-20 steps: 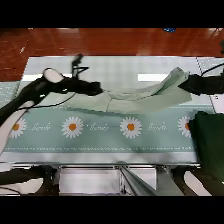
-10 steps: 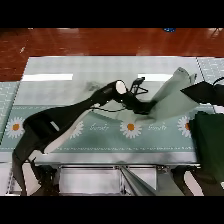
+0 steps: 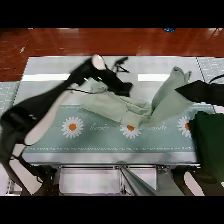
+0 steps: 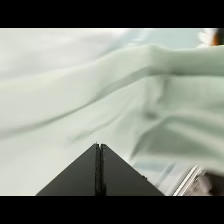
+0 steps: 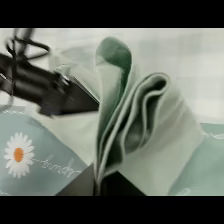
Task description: Fold the shirts.
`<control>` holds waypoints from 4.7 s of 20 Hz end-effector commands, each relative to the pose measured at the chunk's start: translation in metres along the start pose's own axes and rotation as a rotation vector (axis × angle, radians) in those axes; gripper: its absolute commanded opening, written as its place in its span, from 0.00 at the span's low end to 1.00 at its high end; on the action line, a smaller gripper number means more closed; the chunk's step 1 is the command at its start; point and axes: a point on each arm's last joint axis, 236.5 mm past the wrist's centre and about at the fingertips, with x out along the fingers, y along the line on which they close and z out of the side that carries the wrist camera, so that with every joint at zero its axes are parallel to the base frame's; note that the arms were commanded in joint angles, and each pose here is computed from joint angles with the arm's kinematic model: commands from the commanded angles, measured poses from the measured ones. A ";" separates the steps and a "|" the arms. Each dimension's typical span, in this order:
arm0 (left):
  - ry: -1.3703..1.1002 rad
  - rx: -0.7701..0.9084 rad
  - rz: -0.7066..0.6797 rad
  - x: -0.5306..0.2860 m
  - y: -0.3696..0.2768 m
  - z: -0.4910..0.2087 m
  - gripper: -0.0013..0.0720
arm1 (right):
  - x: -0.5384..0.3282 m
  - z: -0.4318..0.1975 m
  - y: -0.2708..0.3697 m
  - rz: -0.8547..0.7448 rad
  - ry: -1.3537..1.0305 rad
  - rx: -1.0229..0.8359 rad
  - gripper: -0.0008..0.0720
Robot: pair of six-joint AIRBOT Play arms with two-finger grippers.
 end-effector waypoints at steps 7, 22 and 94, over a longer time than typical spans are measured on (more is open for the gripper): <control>-0.542 -0.101 0.279 -0.258 0.071 -0.079 0.04 | 0.180 0.013 0.091 0.184 0.106 0.003 0.05; -0.630 -0.316 0.286 -0.193 0.118 -0.171 0.04 | 0.284 -0.067 0.118 0.262 0.555 0.004 0.57; -0.647 -0.383 0.278 -0.204 0.133 -0.161 0.04 | -0.277 -0.206 -0.213 -1.210 0.179 1.207 0.34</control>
